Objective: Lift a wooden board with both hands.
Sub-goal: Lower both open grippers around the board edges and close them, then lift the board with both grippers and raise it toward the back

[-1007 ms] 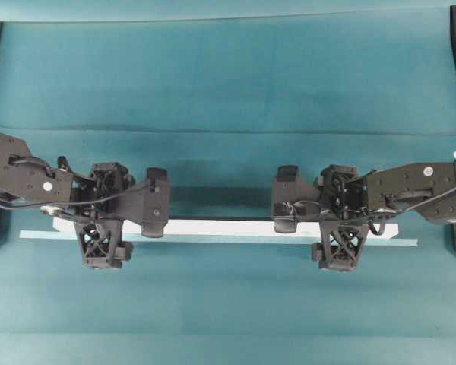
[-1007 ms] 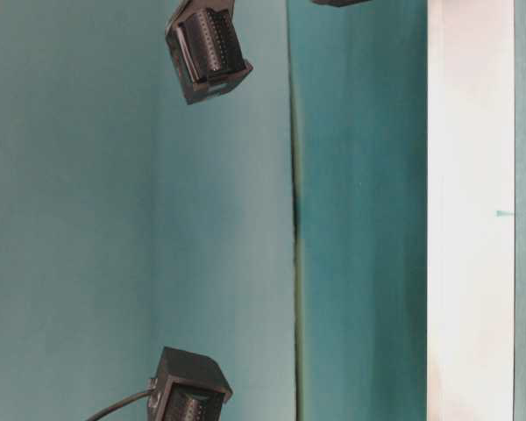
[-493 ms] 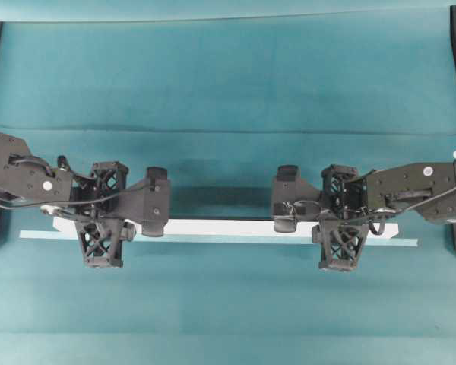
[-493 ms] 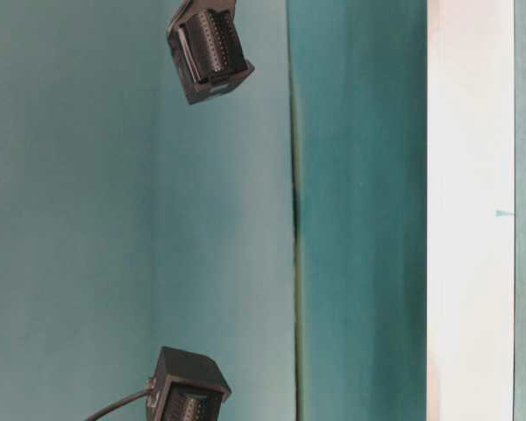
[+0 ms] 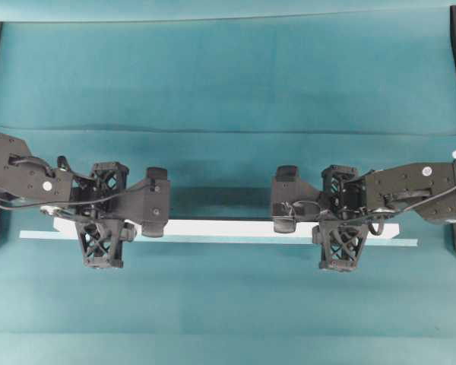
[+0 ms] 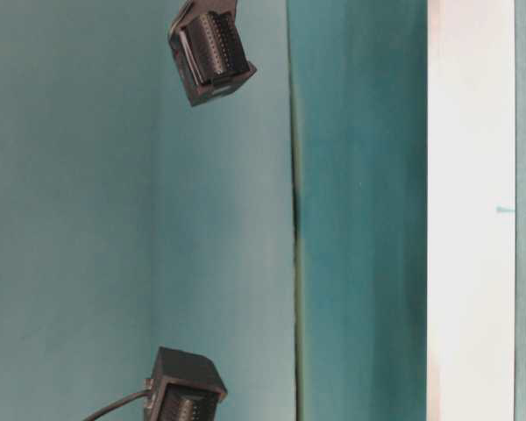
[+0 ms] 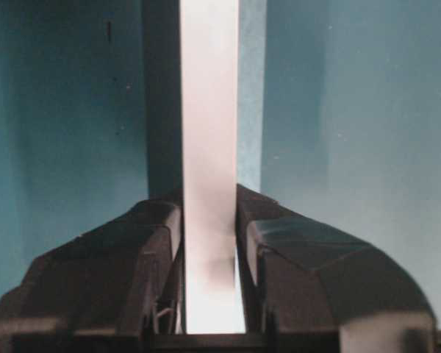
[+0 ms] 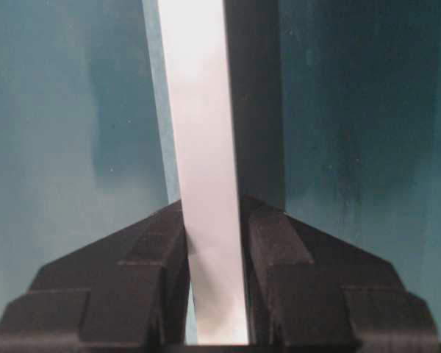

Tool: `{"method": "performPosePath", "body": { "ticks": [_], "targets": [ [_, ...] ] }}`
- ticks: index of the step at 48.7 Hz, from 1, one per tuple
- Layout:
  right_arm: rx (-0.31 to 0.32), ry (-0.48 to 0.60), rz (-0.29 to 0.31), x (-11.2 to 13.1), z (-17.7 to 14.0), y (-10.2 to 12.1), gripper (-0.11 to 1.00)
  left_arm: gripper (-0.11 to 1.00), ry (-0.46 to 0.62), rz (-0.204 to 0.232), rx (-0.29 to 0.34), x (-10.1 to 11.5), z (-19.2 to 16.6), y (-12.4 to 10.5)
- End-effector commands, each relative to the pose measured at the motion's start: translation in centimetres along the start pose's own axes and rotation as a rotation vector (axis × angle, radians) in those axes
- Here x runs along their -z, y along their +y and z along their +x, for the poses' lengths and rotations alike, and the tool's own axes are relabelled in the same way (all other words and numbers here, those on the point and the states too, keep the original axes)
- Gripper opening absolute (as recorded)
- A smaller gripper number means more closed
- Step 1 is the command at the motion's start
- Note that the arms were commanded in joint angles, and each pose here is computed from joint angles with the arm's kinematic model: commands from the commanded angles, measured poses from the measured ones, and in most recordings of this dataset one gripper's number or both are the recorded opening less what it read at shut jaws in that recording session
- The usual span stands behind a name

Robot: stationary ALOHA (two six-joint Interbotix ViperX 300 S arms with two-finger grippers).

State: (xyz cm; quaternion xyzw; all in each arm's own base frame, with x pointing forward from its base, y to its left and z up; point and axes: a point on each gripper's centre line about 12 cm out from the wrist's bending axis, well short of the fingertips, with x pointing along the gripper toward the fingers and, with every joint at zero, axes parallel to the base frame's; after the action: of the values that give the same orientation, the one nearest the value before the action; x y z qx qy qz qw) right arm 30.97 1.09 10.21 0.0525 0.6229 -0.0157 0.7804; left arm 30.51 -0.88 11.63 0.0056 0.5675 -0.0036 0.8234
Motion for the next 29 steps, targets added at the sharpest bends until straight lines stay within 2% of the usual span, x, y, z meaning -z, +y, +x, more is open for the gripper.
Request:
{"method": "performPosePath", "body": {
  "ticks": [1,14,29],
  "targets": [
    [-0.003,-0.014,0.007,-0.5,-0.8,0.0,0.21,0.17,-0.044,-0.002,0.0,-0.8,-1.2,0.0],
    [-0.007,-0.026,0.018,-1.2,-3.4,-0.2,0.21,0.17,-0.008,0.003,-0.005,-1.1,-3.5,0.2],
    [-0.017,-0.027,0.035,-2.8,-7.6,-0.1,0.21,0.17,-0.022,-0.001,-0.009,-2.9,-6.9,0.3]
  ]
}}
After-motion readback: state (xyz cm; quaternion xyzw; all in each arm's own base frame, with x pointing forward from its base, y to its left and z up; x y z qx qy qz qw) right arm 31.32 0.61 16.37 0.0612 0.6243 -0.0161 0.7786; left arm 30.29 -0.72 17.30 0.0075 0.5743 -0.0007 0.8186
